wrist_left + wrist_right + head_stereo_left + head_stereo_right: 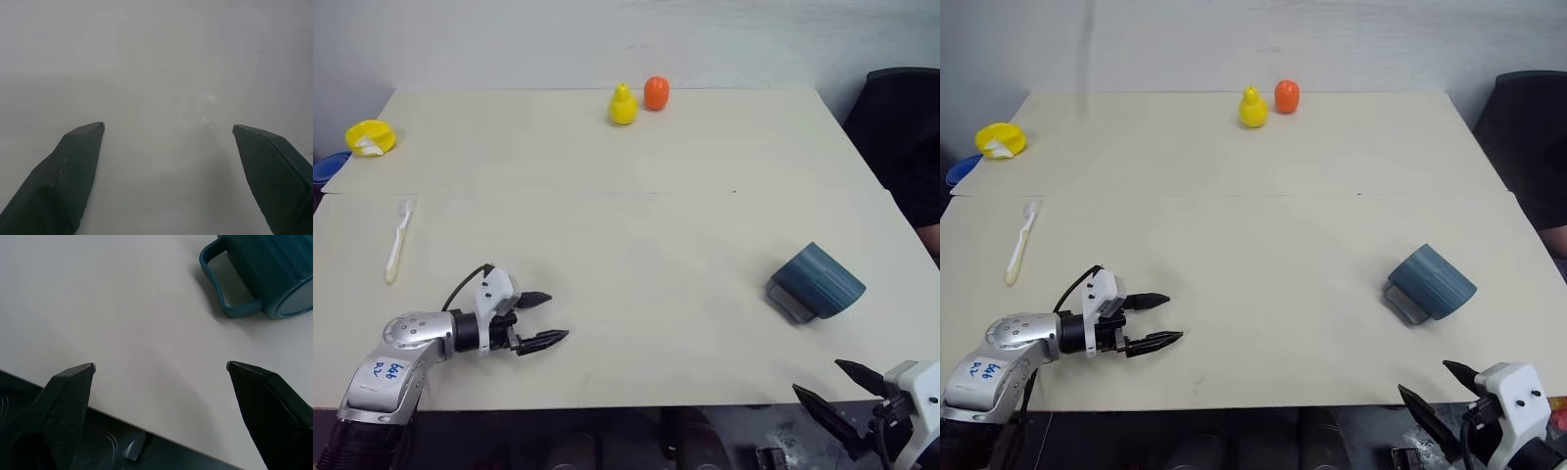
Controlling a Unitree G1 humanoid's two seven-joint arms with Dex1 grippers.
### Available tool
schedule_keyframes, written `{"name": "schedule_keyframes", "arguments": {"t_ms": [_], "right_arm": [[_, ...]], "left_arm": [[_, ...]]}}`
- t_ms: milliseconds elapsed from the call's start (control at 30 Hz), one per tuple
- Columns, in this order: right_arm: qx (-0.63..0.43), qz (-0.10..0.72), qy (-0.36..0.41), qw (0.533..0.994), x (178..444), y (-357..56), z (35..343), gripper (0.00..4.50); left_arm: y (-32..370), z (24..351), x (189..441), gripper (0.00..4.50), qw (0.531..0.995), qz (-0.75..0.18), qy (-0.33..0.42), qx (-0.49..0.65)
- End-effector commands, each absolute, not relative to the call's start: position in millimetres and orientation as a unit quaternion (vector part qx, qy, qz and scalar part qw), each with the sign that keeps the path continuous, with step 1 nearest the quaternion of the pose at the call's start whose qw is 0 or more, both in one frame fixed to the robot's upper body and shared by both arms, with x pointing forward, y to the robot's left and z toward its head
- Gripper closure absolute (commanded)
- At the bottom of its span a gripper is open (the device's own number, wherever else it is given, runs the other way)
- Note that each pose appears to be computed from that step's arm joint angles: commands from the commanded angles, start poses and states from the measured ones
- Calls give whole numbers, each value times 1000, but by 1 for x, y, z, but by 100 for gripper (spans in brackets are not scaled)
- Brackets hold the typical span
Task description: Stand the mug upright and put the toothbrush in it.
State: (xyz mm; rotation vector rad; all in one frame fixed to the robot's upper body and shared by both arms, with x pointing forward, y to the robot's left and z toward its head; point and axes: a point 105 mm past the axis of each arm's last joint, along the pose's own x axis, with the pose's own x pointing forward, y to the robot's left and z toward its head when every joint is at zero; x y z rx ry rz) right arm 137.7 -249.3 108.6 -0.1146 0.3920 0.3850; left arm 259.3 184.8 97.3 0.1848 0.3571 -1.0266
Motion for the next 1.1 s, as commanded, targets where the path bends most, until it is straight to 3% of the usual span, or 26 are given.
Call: {"name": "schedule_keyframes", "arguments": {"t_ms": [33,900,1100], "right_arm": [[-64,197,181,962,137,-243,114,0],[-57,174,197,963,139,-244,107,0],[-95,142,196,966,154,-232,110,0]], "left_arm": [[178,103,255,3,845,-502,156,99],[175,109,269,3,852,-496,146,79],[134,138,271,3,806,-579,111,61]]}}
